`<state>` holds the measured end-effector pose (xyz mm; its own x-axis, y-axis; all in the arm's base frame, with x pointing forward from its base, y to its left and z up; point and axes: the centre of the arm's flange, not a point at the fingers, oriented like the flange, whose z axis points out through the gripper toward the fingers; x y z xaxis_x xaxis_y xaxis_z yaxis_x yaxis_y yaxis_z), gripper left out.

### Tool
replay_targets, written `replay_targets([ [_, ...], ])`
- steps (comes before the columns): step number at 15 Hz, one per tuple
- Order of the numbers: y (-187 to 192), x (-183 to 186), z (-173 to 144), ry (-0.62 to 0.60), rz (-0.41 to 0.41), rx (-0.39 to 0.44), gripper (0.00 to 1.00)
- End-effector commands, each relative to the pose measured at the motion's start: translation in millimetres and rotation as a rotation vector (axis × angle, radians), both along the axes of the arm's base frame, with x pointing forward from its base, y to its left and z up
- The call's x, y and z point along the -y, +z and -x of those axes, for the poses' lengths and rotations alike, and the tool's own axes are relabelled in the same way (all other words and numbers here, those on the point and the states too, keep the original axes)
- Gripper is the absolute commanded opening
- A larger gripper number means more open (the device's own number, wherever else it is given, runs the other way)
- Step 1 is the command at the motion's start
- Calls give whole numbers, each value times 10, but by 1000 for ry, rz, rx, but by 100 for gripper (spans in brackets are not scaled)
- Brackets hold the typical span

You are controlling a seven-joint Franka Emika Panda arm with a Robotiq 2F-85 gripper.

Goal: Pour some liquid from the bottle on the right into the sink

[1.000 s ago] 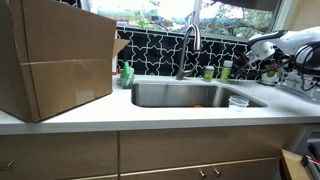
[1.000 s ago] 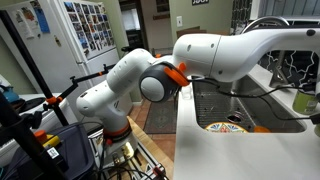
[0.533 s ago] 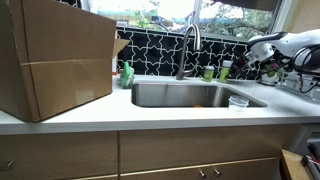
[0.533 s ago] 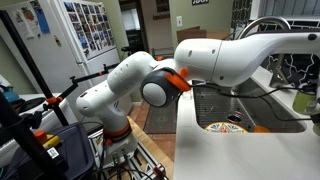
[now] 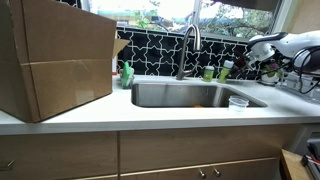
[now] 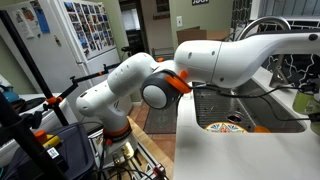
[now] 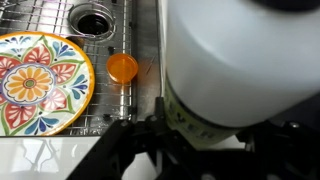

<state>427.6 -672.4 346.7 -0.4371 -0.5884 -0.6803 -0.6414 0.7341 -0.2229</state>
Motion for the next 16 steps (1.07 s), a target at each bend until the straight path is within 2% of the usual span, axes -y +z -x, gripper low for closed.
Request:
replay_targets([
  [1, 219, 233, -15, 42, 53, -54, 38],
  [3, 358, 222, 40, 63, 102, -102, 38],
  [8, 612, 51, 157, 139, 280, -293, 38],
  [16, 1017, -570, 34, 360, 566, -508, 38],
])
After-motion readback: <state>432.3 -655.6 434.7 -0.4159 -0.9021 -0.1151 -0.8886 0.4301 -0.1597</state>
